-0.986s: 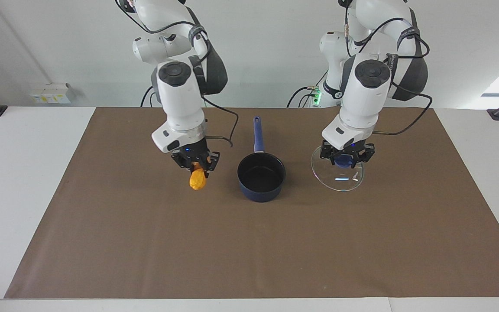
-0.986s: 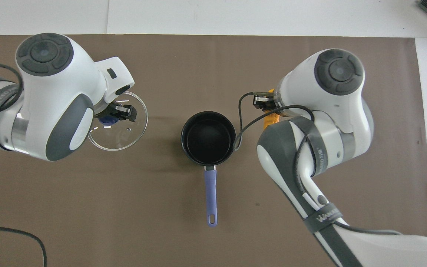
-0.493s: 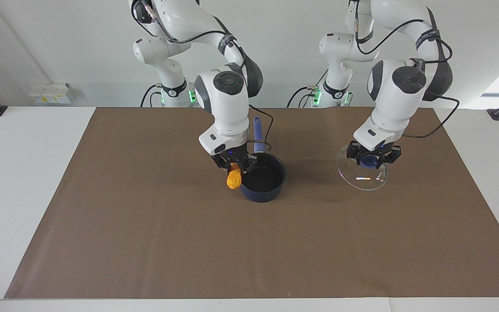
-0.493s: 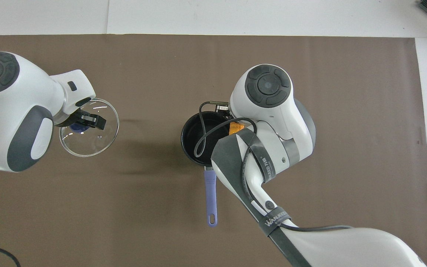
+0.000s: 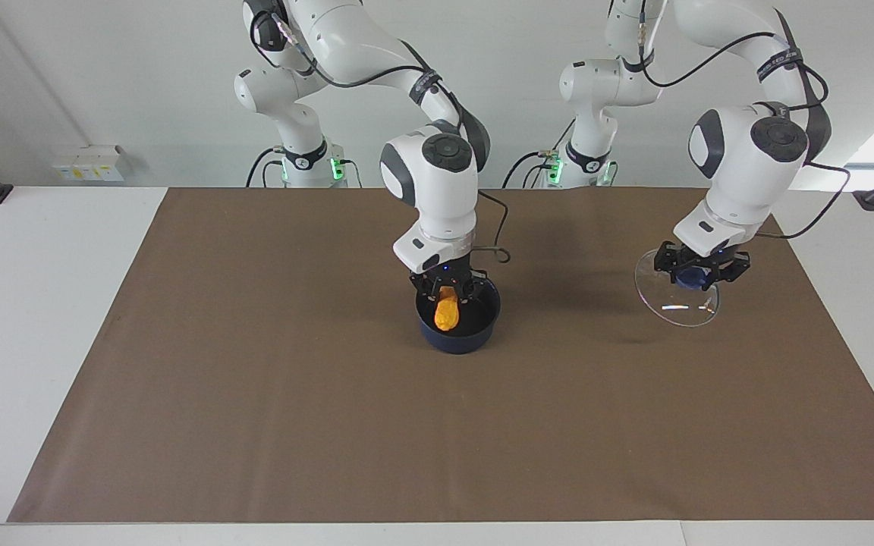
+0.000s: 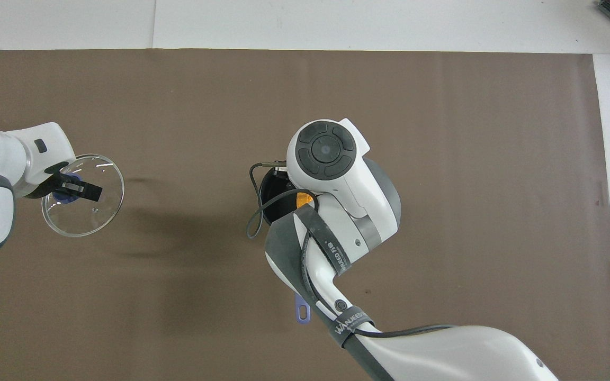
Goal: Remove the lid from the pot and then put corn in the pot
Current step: 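Lower the lid with the left gripper while the right gripper holds the corn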
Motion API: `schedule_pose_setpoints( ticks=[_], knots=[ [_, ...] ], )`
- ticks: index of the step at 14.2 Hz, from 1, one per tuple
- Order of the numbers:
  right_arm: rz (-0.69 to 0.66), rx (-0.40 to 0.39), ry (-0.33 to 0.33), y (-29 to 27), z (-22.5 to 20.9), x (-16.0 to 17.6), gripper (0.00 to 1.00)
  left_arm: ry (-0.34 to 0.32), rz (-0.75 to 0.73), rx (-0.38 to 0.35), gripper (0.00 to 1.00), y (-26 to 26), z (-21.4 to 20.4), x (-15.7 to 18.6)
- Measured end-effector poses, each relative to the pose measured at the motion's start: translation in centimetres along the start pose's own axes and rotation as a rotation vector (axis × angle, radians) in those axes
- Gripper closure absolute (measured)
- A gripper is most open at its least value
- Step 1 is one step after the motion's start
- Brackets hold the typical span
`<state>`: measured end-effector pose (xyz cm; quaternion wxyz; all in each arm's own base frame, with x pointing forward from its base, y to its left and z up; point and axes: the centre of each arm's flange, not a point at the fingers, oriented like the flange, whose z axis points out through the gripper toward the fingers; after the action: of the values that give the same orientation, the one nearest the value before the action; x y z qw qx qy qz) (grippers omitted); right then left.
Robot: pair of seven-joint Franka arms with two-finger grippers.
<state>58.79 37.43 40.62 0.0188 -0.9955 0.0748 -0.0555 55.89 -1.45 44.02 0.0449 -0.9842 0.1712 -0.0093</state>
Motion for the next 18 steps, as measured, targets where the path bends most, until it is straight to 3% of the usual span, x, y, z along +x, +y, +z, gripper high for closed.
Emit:
schedule_pose_setpoints(
  ticks=[8, 15, 18],
  knots=[
    [-0.021, 0.004, 0.005, -1.0, 3.0, -1.1, 0.6, 0.07, 0.004, 0.011, 0.39, -0.8, 6.5, -3.9],
    [-0.023, 0.007, 0.006, -1.4, 4.7, -2.1, 0.6, 0.068, 0.024, 0.007, 0.39, -1.8, 11.3, -5.5],
    [-0.022, 0.006, 0.006, -1.2, 5.3, -2.1, 0.6, 0.064, 0.043, 0.006, 0.39, -1.6, 11.5, -5.4]
  ],
)
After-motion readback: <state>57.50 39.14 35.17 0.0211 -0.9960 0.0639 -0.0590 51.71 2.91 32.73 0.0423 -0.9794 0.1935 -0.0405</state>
